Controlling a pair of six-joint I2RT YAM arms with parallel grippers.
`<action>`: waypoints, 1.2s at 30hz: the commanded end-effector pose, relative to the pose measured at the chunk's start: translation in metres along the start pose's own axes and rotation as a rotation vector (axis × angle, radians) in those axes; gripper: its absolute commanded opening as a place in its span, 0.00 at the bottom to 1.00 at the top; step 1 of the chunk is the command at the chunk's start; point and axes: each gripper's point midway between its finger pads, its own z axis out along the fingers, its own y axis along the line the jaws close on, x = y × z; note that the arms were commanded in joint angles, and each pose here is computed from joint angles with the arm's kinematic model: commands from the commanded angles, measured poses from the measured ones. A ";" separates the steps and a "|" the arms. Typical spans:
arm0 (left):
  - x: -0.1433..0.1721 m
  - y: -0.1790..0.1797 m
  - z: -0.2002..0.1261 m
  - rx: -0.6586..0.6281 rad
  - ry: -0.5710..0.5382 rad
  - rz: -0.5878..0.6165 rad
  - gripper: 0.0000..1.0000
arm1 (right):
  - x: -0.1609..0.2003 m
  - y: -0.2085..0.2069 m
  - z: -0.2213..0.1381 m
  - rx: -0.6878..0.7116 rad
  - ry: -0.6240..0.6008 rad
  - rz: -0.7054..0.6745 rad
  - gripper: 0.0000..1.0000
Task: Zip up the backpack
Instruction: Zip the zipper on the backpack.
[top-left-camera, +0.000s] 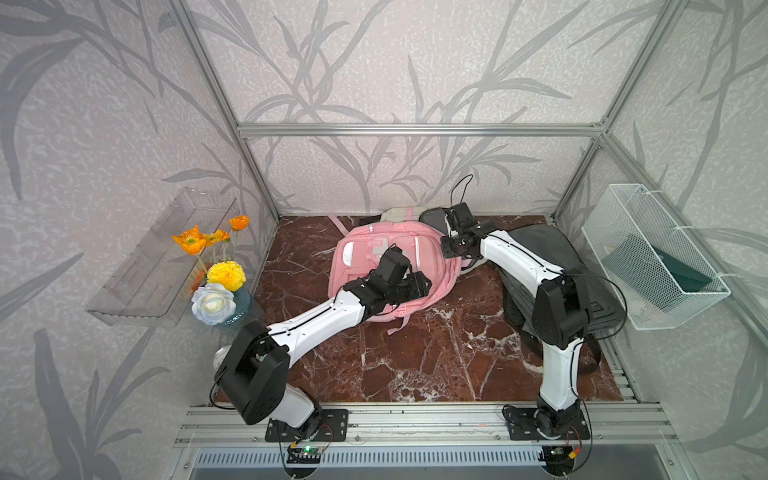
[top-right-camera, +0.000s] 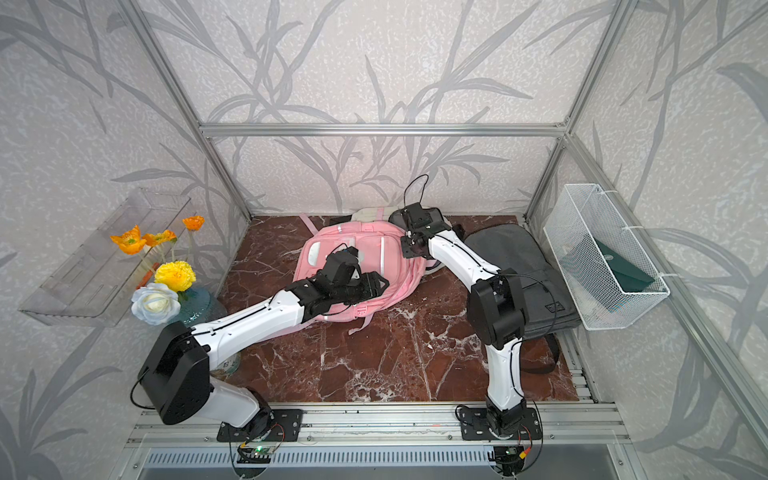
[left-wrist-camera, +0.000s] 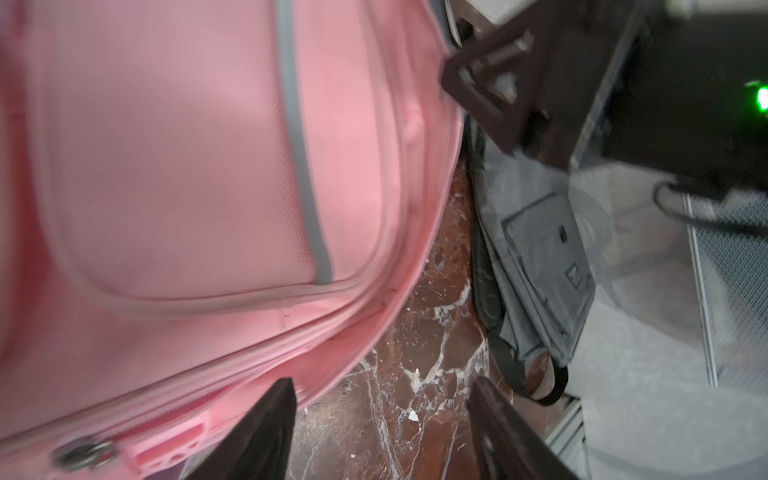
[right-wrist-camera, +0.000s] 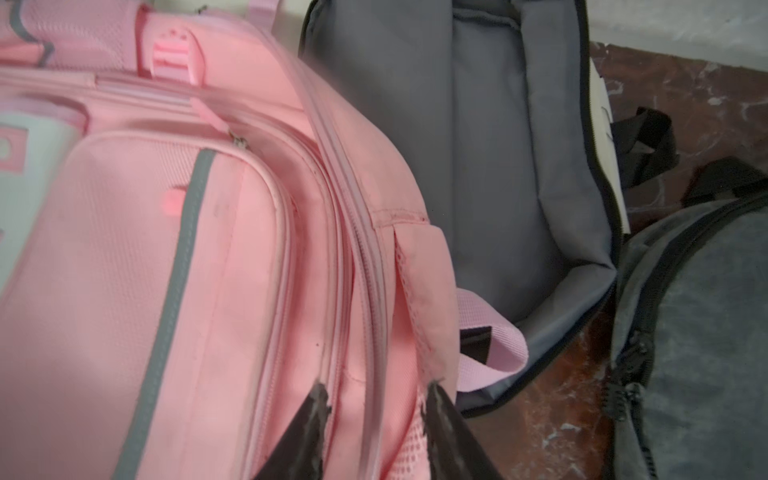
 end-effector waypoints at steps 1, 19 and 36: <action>-0.013 0.066 -0.035 -0.206 -0.042 0.004 0.75 | 0.005 0.013 -0.039 -0.066 -0.050 0.025 0.47; -0.023 0.201 -0.049 -0.425 -0.102 -0.257 0.78 | 0.127 0.205 -0.050 -0.380 0.082 -0.193 0.46; -0.003 0.207 -0.026 -0.386 -0.026 -0.295 0.75 | 0.157 0.208 -0.021 -0.293 0.199 -0.231 0.34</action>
